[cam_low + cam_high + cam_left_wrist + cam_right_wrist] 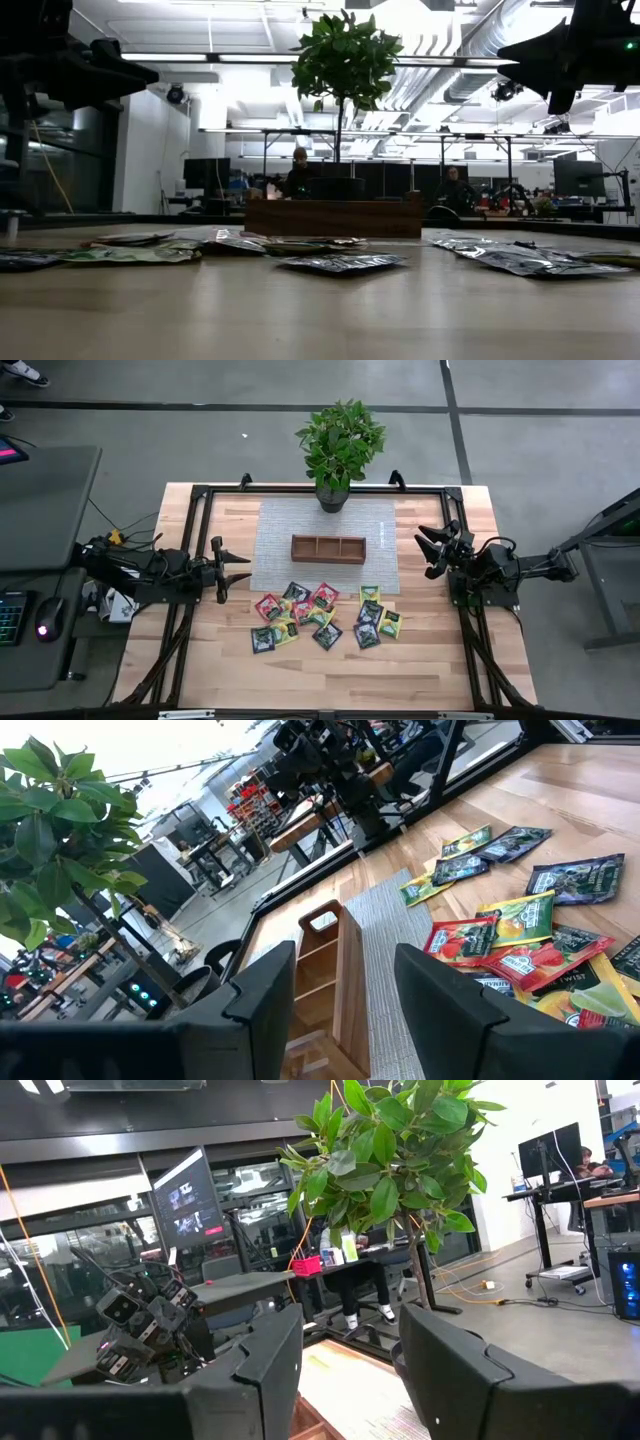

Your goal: Pick & Place Tea

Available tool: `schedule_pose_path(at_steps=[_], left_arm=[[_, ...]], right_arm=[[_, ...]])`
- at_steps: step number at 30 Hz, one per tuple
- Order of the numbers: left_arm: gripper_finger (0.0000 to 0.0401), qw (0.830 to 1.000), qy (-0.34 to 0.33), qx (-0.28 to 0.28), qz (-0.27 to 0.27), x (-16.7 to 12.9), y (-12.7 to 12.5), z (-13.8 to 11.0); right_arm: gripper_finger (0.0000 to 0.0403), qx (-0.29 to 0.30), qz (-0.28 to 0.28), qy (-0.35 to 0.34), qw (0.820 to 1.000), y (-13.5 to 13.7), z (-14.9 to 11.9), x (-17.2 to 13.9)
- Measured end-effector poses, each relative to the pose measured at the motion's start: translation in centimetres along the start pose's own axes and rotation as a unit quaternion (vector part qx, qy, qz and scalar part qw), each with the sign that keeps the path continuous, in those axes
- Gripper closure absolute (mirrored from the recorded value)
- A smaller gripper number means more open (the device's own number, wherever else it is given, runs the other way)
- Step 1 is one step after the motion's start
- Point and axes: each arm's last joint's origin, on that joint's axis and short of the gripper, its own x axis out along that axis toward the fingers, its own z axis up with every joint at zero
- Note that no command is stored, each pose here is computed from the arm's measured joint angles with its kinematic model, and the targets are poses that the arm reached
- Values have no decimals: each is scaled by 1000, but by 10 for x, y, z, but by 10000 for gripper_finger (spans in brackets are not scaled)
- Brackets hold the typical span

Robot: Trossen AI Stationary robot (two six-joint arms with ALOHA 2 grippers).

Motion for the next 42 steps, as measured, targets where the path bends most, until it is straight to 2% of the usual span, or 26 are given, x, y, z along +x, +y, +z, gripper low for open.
schedule_pose_path(at_steps=[30,36,42], left_arm=[[231,1000,-1,-1,1,0,0,0],[231,999,22,-3,46,0,3,-1],[231,999,18,-3,40,0,3,0]], right_arm=[[238,0,0,0,1000,0,0,0],[238,0,0,0,1000,0,0,0],[238,0,0,0,1000,0,0,0]])
